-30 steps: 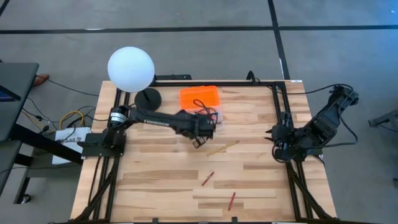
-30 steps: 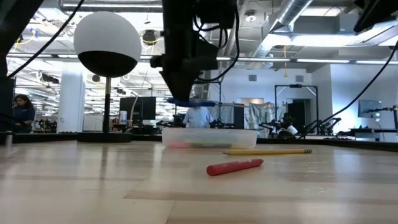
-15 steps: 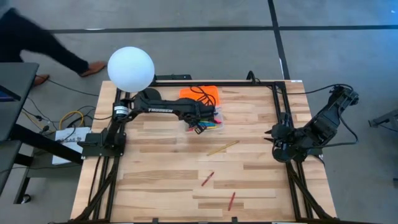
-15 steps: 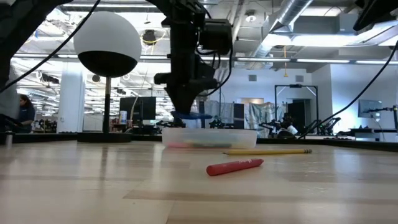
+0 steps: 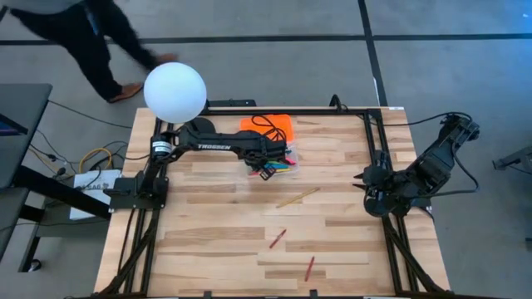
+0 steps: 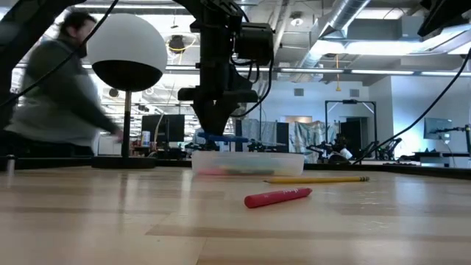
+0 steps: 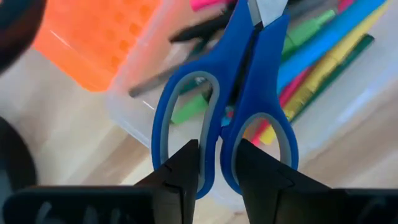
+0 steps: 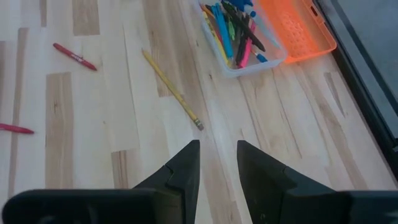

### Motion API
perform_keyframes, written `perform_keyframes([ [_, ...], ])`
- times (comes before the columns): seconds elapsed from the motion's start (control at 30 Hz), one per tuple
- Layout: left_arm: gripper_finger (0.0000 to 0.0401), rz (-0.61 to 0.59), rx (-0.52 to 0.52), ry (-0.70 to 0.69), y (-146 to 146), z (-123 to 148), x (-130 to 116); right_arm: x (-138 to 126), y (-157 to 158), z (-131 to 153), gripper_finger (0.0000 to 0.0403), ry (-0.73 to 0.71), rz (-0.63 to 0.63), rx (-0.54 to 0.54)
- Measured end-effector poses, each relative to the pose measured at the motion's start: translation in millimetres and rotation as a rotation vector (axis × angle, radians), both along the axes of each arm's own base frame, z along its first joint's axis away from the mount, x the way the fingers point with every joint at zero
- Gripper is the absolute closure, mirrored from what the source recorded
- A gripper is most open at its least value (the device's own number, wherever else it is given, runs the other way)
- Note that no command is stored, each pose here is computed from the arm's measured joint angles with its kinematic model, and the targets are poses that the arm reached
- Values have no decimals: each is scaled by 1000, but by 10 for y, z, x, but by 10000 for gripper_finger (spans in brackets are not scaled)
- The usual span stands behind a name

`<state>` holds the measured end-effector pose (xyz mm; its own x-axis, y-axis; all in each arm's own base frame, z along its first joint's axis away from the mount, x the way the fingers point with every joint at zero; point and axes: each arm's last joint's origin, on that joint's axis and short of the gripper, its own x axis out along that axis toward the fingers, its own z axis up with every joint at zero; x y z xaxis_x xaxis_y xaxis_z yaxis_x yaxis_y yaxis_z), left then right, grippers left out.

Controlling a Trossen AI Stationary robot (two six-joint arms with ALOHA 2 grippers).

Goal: Pick & place school supplies into a supply box
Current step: Put the blue scissor into the supply box, then put the yellow pencil into the supply box

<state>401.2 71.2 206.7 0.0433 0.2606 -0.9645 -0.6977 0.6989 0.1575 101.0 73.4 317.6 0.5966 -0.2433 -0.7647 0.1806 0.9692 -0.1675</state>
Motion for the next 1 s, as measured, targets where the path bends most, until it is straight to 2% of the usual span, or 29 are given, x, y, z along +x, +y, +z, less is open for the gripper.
perform_keyframes([
  [0.1, 297, 0, -41, -8, -11, -3, 3, 10, 10, 5, 305, -12, 1, 11],
  [0.5, 274, 44, -52, -23, -52, -3, 10, 33, 33, 15, 305, -36, -3, 40],
  [0.63, 274, -28, -69, -22, -145, 11, 35, 41, 40, 19, 305, -44, -3, 48],
  [0.8, 274, -164, -43, -29, -388, 119, 88, 59, 55, -47, 305, -46, 8, 33],
  [0.9, 273, -236, 16, -45, -597, 232, 79, 113, 106, -182, 305, -60, 45, 21],
  [1.0, 273, -292, 96, -60, -834, 342, 40, 202, 194, -346, 305, -98, 135, 13],
])
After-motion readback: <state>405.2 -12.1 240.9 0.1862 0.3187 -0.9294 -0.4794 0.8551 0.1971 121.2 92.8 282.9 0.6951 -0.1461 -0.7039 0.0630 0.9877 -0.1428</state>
